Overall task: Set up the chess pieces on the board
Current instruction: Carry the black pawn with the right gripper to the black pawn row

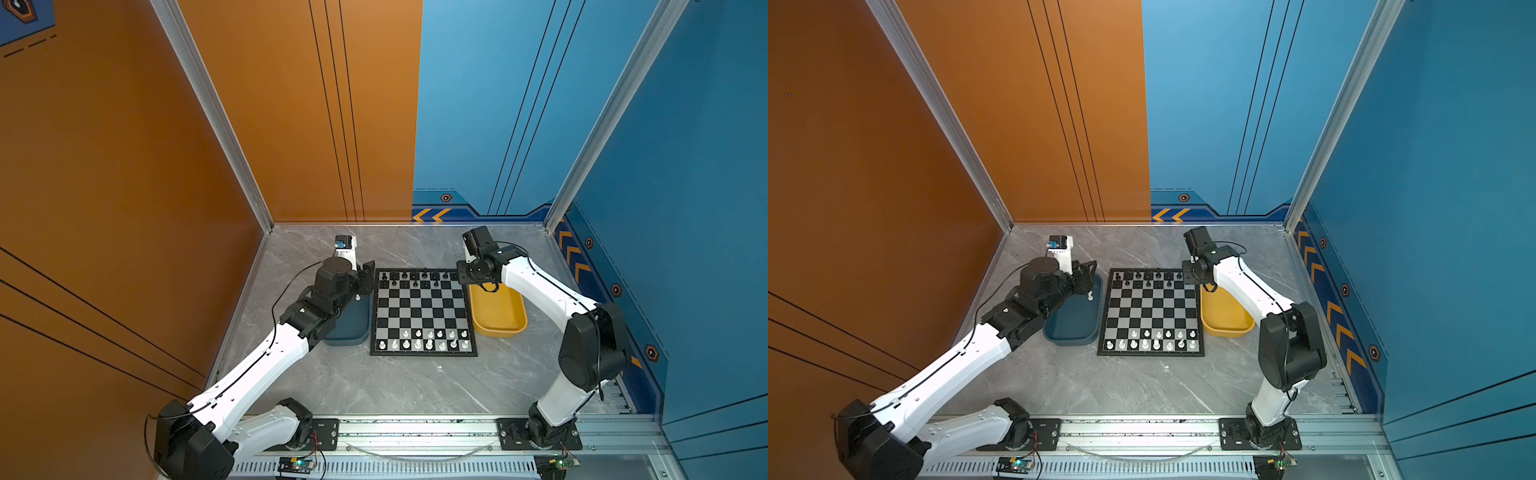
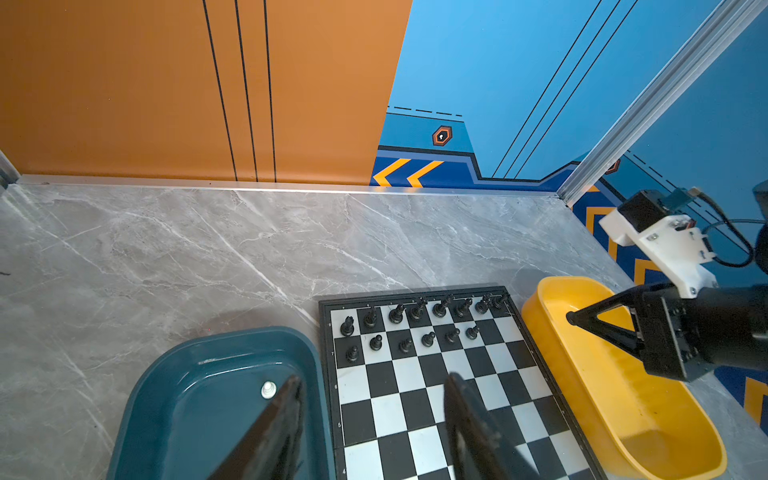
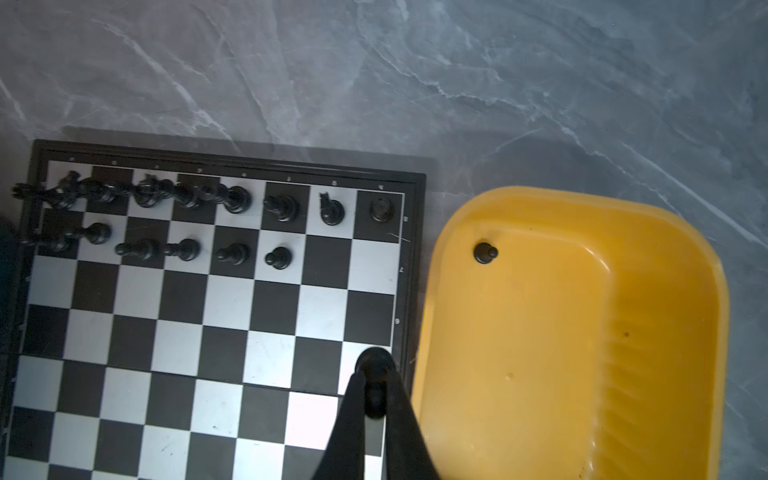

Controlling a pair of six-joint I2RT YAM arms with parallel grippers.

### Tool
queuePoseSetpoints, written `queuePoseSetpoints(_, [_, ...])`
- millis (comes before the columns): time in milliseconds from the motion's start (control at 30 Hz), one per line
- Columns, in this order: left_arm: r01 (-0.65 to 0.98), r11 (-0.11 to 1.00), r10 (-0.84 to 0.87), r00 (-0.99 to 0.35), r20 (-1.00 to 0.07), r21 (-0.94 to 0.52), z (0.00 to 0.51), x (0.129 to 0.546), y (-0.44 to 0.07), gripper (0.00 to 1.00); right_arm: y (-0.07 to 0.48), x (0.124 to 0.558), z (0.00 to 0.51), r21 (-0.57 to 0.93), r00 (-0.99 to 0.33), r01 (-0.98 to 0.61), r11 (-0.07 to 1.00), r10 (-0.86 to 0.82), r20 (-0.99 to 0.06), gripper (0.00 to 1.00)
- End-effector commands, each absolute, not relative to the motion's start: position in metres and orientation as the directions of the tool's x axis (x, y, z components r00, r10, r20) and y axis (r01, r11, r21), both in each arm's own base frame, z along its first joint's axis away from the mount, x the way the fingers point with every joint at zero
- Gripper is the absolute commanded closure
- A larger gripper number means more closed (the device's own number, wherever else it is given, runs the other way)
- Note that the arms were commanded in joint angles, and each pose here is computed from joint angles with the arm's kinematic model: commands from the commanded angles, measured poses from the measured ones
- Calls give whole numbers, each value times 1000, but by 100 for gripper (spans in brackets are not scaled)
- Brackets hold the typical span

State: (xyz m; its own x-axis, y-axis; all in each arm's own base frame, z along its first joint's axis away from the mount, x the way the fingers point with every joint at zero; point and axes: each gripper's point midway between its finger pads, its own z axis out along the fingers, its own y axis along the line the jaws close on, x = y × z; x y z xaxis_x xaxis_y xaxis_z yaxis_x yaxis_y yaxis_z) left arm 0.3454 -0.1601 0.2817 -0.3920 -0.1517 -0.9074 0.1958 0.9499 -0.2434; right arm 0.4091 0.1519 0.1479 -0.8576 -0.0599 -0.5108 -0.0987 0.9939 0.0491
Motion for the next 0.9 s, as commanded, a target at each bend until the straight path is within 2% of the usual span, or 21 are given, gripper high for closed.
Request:
queuePoseSetpoints(0, [200, 947, -155, -394, -906, -249, 281, 343, -157, 44, 163, 411, 131, 33, -882, -135, 990, -105, -460, 99])
queuePoseSetpoints(433, [189, 950, -157, -395, -905, -247, 279, 344, -153, 44, 200, 430, 83, 44, -912, -191, 981, -161, -377, 100])
queuePoseSetpoints(867, [187, 951, -151, -408, -900, -245, 274, 348, -155, 45, 195, 437, 69, 11, -918, -185, 983, -169, -359, 99])
